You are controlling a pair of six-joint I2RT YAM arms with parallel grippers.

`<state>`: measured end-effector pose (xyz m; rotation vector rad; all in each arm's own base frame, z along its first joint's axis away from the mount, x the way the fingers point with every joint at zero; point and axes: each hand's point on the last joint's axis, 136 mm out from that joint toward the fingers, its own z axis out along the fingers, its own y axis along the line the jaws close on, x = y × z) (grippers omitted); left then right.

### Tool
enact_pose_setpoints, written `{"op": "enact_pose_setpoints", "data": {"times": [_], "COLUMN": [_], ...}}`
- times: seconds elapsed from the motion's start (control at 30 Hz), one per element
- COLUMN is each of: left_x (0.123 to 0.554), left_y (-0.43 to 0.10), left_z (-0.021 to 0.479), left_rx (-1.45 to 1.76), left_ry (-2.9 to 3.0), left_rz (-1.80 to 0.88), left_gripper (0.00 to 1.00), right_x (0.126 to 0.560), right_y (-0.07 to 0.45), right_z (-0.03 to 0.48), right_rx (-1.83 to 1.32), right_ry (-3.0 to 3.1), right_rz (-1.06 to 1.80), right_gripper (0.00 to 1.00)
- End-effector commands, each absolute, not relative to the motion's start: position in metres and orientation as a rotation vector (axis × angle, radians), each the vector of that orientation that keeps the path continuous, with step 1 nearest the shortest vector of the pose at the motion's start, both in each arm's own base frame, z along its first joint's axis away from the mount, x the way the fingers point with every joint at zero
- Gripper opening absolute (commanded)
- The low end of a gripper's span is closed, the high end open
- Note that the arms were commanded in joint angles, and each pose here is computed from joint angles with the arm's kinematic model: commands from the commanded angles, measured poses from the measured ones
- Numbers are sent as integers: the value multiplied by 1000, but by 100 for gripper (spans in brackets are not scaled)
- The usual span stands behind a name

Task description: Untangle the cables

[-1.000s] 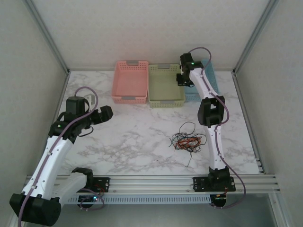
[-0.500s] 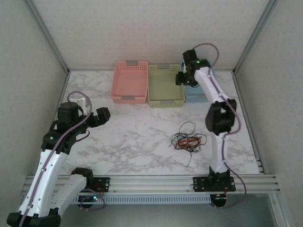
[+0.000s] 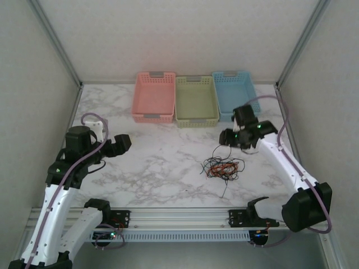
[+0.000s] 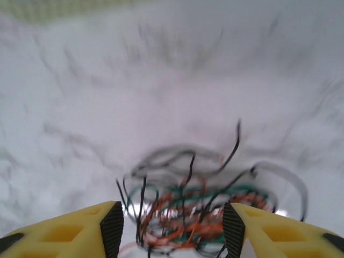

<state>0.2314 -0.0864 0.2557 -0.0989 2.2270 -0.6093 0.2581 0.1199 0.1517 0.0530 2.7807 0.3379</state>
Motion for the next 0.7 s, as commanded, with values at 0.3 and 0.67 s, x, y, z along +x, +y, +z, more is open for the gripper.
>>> {"op": "enact_pose_setpoints", "data": {"times": [0.3, 0.67], "left_x": [227, 228], "left_y": [-93, -90], "left_z": [243, 240], "left_rx": [-61, -71], "left_ry": [2256, 2264], "left_rz": [-636, -617], "left_gripper": [93, 93], "right_x": [247, 279], "right_y": [159, 169], "right_z": [107, 85], "right_rx": [213, 248], "right_ry": [2770, 2761], "right_rz": [394, 326], "right_gripper": [50, 40]}}
